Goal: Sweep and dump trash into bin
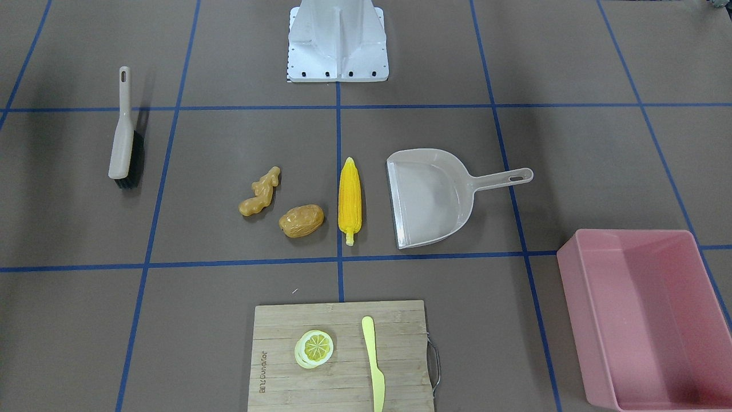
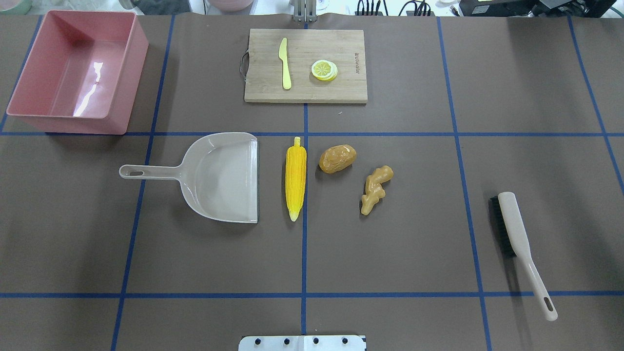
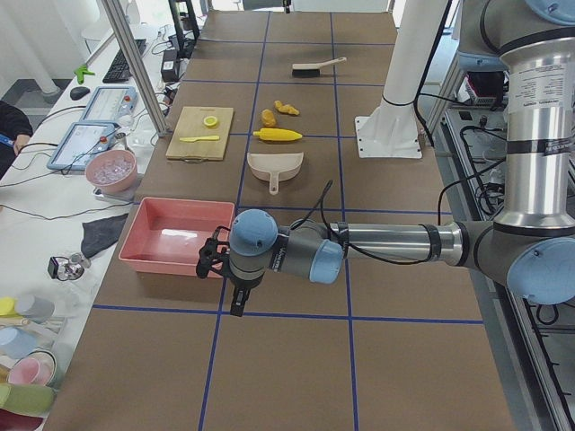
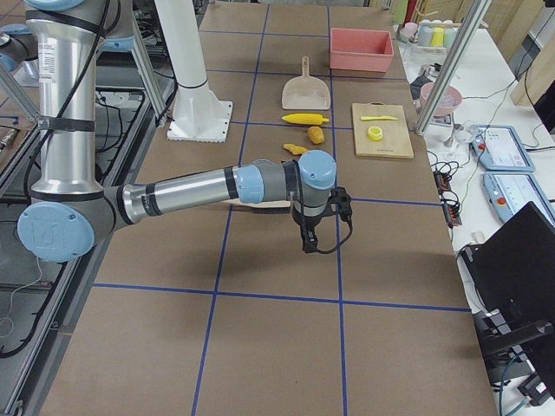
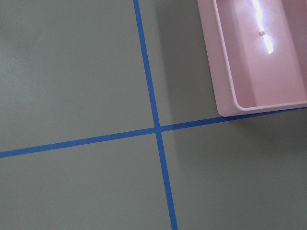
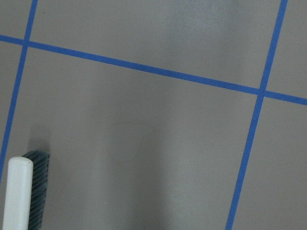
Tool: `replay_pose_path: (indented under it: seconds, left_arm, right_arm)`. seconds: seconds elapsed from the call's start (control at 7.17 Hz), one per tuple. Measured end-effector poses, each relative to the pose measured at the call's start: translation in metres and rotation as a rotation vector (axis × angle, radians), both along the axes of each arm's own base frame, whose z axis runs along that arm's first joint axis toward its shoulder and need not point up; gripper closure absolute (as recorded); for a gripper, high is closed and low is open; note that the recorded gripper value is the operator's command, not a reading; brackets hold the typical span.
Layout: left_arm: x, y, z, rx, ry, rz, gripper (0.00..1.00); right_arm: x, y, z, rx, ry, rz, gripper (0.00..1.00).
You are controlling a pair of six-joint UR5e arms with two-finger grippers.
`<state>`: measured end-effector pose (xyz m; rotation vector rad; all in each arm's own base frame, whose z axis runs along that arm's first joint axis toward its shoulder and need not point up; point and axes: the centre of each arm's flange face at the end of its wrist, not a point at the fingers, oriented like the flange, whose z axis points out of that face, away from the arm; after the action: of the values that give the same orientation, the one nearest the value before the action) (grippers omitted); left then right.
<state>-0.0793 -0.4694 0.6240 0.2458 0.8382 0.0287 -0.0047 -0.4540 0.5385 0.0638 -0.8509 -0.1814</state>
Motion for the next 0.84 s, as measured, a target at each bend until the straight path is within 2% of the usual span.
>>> replay_pose_path:
  seconds: [0.28, 0.42, 0.84]
  left_arm:
    - [-0.003, 0.000, -0.008, -0.014, 0.012, -0.050, 0.02]
    - [-0.003, 0.000, -0.009, -0.008, 0.013, -0.057, 0.02]
    - [0.002, -0.012, -0.022, 0.103, 0.010, -0.052, 0.02]
  right_arm:
    - [-0.028, 0.035, -0.039, -0.071, -0.010, 0.046, 0.00]
    - [-0.043, 0.055, -0.056, -0.086, -0.009, 0.039, 0.00]
    - [-0.102, 0.097, -0.103, -0.179, 0.027, 0.044, 0.00]
